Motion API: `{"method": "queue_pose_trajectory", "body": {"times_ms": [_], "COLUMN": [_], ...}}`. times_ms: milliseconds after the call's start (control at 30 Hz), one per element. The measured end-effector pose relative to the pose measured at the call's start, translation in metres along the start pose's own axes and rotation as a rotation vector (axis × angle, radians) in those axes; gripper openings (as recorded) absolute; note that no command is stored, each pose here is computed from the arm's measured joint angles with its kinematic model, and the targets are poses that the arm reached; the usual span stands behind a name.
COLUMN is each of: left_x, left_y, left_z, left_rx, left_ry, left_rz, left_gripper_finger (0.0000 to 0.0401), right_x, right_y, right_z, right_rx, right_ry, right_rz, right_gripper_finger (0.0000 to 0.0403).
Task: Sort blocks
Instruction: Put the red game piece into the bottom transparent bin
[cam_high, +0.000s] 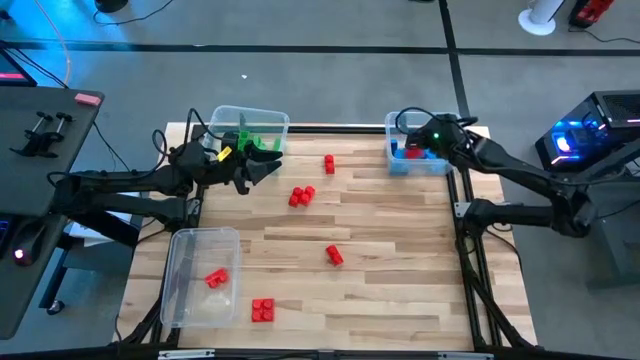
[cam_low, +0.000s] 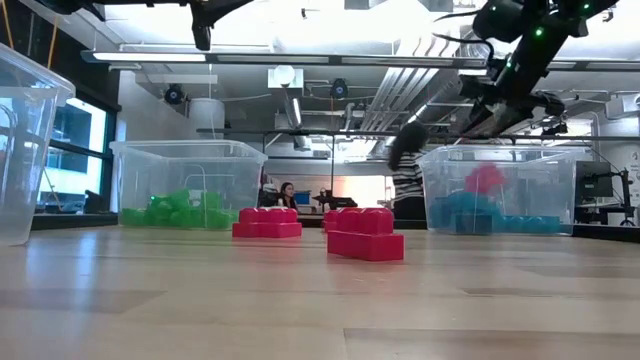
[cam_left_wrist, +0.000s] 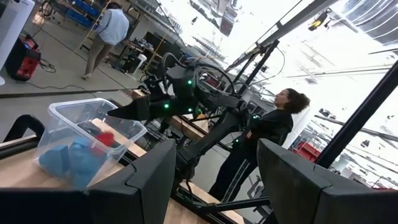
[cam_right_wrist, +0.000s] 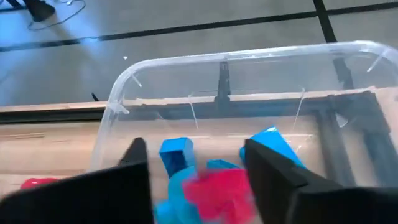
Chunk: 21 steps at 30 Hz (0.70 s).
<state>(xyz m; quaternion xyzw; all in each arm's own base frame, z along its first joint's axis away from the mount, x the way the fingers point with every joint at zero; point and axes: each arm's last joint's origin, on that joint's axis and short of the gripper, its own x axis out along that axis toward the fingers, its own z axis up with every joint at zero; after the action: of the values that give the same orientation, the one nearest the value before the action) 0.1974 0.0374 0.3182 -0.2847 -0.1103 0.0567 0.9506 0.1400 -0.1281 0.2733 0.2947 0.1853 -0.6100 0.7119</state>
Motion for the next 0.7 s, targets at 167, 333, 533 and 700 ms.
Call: {"method": "queue_pose_trajectory", "body": {"times_ms": [167, 333, 533, 700], "left_x": [0.000, 0.000, 0.000, 0.000], "left_y": [0.000, 0.000, 0.000, 0.000], "left_z": [0.000, 0.000, 0.000, 0.000], "left_rx": [-0.001, 0.000, 0.000, 0.001], "left_ry": [0.001, 0.001, 0.002, 0.003], "left_rz": [0.000, 0.001, 0.001, 0.001], "left_gripper_finger": [0.0213, 0.0213, 0.0213, 0.0213], "right_x": [-0.011, -0.039, -0.072, -0.087], "right_y": [0.001, 0.021, 0.065, 0.116], "right_z": [0.012, 0.036, 0.015, -0.057], "right_rx": [0.018, -0.022, -0.073, -0.239], "right_ry": [-0.020, -0.005, 0.165, 0.336], "right_rz": [0.052, 0.426, 0.764, 0.785], "right_gripper_finger": [0.0226, 0.0250, 0.0251, 0.0251]}}
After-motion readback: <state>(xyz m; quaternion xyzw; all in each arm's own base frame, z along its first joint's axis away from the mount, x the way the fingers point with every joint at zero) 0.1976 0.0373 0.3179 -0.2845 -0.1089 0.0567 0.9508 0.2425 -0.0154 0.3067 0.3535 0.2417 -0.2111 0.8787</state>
